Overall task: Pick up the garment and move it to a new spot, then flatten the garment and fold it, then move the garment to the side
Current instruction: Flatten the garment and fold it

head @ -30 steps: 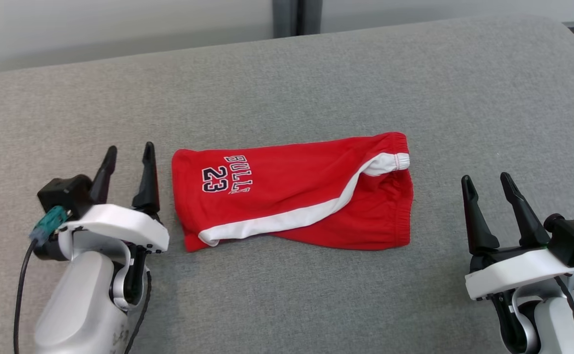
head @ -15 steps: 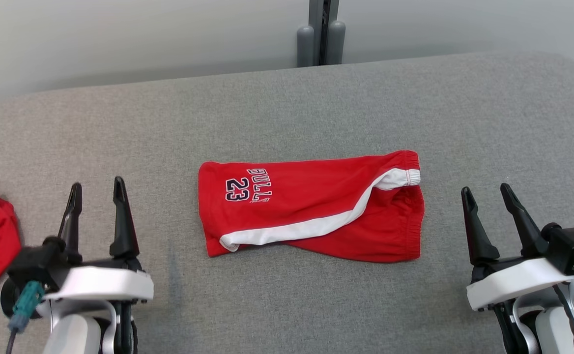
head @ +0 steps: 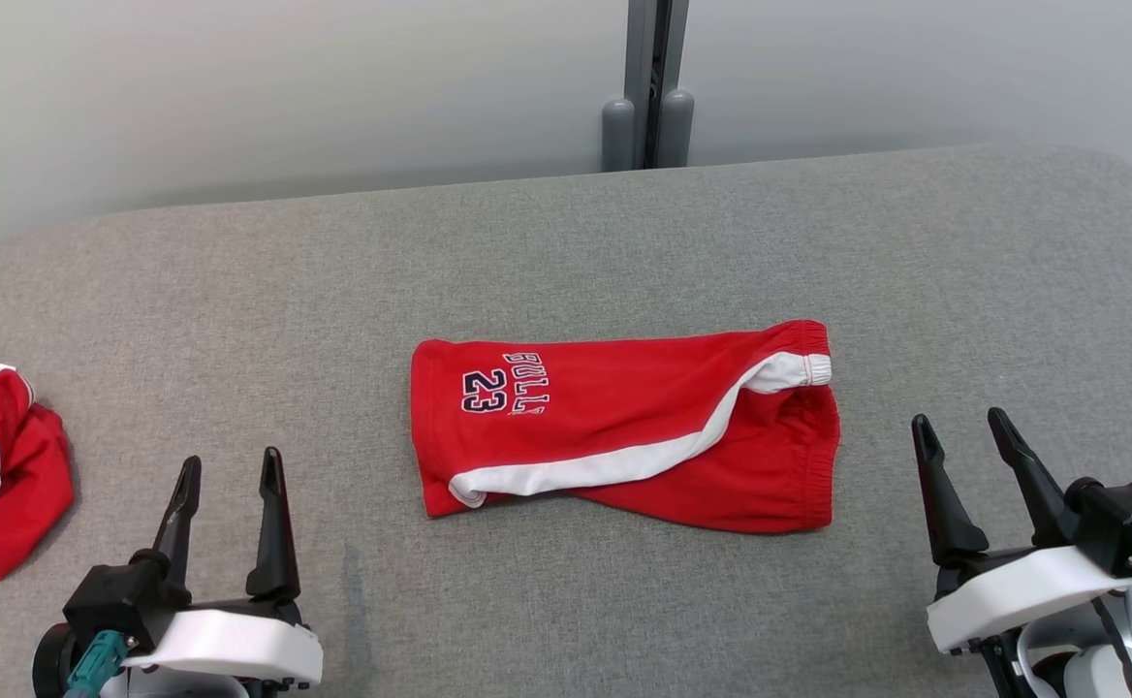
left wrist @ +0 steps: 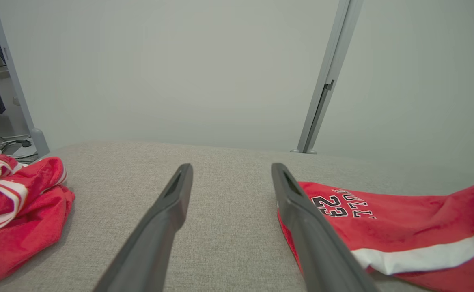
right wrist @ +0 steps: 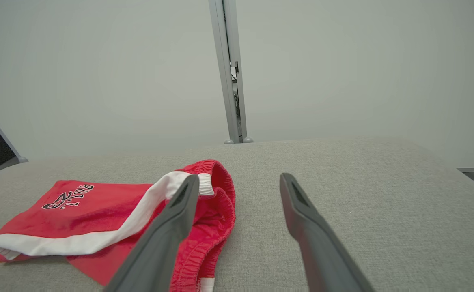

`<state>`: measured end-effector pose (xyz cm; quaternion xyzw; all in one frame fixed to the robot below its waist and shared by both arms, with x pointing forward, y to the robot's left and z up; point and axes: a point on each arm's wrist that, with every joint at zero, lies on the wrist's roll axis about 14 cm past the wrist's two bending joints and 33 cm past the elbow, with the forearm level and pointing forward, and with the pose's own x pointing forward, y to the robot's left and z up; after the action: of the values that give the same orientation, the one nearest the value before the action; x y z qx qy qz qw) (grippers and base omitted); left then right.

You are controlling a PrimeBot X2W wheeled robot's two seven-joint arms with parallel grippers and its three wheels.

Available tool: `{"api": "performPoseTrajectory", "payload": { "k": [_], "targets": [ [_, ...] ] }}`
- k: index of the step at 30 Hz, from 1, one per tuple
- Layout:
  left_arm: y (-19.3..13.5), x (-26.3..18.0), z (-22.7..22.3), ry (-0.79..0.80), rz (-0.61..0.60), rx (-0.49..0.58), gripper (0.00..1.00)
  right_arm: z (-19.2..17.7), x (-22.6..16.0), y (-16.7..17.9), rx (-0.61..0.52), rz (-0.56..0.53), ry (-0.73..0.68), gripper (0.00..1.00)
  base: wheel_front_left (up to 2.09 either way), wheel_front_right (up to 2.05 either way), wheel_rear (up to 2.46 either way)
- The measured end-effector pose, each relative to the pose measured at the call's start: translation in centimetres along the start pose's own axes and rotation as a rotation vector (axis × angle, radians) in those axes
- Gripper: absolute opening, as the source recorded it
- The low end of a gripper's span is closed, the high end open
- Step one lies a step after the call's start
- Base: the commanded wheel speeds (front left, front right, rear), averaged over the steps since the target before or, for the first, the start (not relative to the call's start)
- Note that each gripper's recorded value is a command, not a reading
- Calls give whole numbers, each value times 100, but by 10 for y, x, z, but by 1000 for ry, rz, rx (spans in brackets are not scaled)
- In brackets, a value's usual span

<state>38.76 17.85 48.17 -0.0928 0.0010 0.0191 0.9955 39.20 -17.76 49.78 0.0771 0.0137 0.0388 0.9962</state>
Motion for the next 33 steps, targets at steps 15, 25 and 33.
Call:
{"api": "performPoseTrajectory", "payload": {
  "k": [15, 25, 33],
  "targets": [
    [-2, 0, -2, 8, -8, 3, 100, 4, -1, 0, 4, -4, -7, 100, 0, 0, 0],
    [-40, 8, -19, 109, -138, -48, 100, 0, 3, 2, 8, 1, 4, 100, 0, 0, 0],
    [-71, 18, -70, 377, -242, -109, 100, -6, 9, 1, 12, 2, 20, 100, 0, 0, 0]
  ]
}}
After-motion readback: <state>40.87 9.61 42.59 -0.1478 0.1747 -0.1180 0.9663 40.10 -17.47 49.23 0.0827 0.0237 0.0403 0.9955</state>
